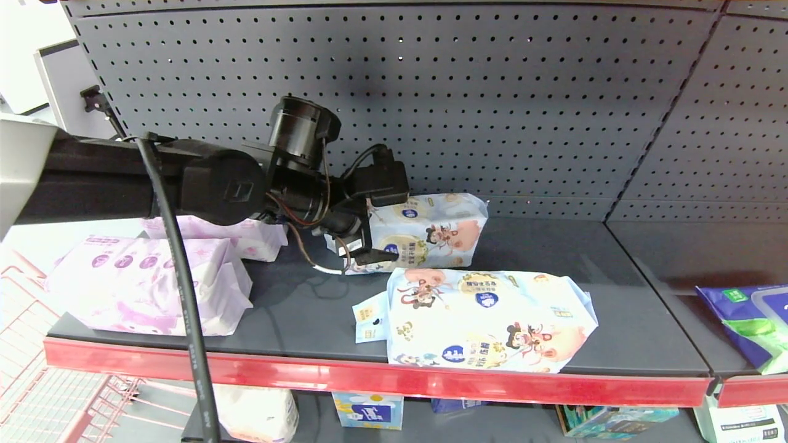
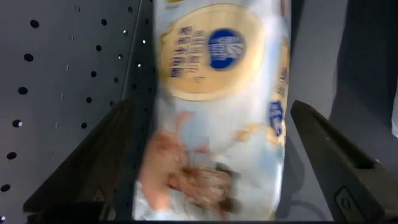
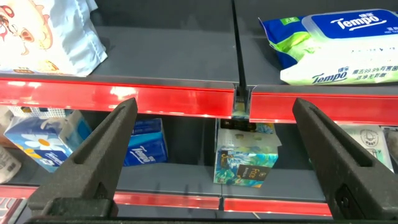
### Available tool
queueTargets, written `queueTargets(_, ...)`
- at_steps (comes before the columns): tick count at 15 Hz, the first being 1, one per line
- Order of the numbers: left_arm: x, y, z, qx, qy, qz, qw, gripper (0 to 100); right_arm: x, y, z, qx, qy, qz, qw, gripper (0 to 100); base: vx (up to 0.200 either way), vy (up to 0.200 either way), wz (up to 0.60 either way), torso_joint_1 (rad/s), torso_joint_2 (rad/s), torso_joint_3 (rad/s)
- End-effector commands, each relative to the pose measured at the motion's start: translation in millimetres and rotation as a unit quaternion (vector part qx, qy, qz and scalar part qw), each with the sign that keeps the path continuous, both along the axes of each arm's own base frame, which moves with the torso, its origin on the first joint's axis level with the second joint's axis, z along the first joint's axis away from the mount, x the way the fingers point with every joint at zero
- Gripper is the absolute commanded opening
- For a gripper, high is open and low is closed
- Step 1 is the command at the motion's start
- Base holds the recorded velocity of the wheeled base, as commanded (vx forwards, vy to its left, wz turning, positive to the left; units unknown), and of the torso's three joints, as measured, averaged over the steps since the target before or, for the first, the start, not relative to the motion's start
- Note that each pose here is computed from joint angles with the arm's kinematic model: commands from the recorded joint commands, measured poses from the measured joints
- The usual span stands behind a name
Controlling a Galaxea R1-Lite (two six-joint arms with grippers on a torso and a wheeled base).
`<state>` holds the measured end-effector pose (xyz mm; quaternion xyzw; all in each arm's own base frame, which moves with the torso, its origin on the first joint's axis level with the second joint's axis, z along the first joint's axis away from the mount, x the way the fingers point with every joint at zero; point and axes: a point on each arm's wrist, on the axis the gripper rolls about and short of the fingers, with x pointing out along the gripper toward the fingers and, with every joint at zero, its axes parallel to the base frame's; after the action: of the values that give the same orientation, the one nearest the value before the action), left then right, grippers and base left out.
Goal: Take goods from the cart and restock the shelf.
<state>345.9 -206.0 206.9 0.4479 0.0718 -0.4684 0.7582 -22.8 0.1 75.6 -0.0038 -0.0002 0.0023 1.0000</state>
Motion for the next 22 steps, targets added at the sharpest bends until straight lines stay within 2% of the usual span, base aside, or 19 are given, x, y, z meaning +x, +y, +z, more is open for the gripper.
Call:
queueTargets(1,0,5.0,6.9,-0.006,-0.007,0.006,0.9999,100,0,0,0,0.0,0.0,0.001,1.0,100,0.0,0.0,0.0,0.0,0.0,0.0)
queueTargets(2,0,9.7,12.5,-0.01,-0.013,0.012,0.9998,100,0,0,0,-0.001,0.001,0.001,1.0,100,0.0,0.0,0.0,0.0,0.0,0.0)
queueTargets(3,-3,16.0,23.0,-0.024,-0.016,0.023,0.9993,100,0,0,0,0.0,0.0,0.001,1.0,100,0.0,0.0,0.0,0.0,0.0,0.0)
queueTargets(5,-10,21.1,36.9,-0.055,-0.007,0.042,0.9976,100,0,0,0,-0.001,0.0,0.001,1.0,100,0.0,0.0,0.0,0.0,0.0,0.0)
queueTargets(8,-20,34.0,51.4,-0.083,0.0,0.061,0.9947,100,0,0,0,-0.001,0.0,0.0,1.0,100,0.0,0.0,0.0,0.0,0.0,0.0)
queueTargets(9,-26,37.0,56.0,-0.103,0.015,0.075,0.9918,100,0,0,0,-0.001,0.0,0.001,1.0,100,0.0,0.0,0.0,0.0,0.0,0.0)
queueTargets(11,-37,42.4,65.0,-0.15,0.053,0.106,0.9816,100,0,0,0,0.0,0.001,0.0,1.0,100,0.0,0.0,0.0,0.0,0.0,0.0)
queueTargets(13,-46,51.8,65.9,-0.179,0.086,0.14,0.97,100,0,0,0,-0.001,0.001,0.0,1.0,100,0.0,0.0,0.0,0.0,0.0,0.0)
queueTargets(15,-51,67.4,61.1,-0.177,0.089,0.168,0.9658,100,0,0,0,0.0,0.001,0.001,1.0,100,0.0,0.0,0.0,0.0,0.0,0.0)
queueTargets(17,-49,81.0,50.6,-0.18,0.069,0.208,0.959,100,0,0,0,0.0,0.0,0.0,1.0,100,0.0,0.0,0.0,0.0,0.0,0.0)
queueTargets(19,-50,85.8,41.7,-0.182,0.061,0.24,0.9518,100,0,0,0,0.0,0.0,0.0,1.0,100,0.0,0.0,0.0,0.0,0.0,0.0)
queueTargets(22,-48,86.0,37.3,-0.191,0.071,0.27,0.9411,100,0,0,0,0.0,0.0,0.0,1.0,100,0.0,0.0,0.0,0.0,0.0,0.0)
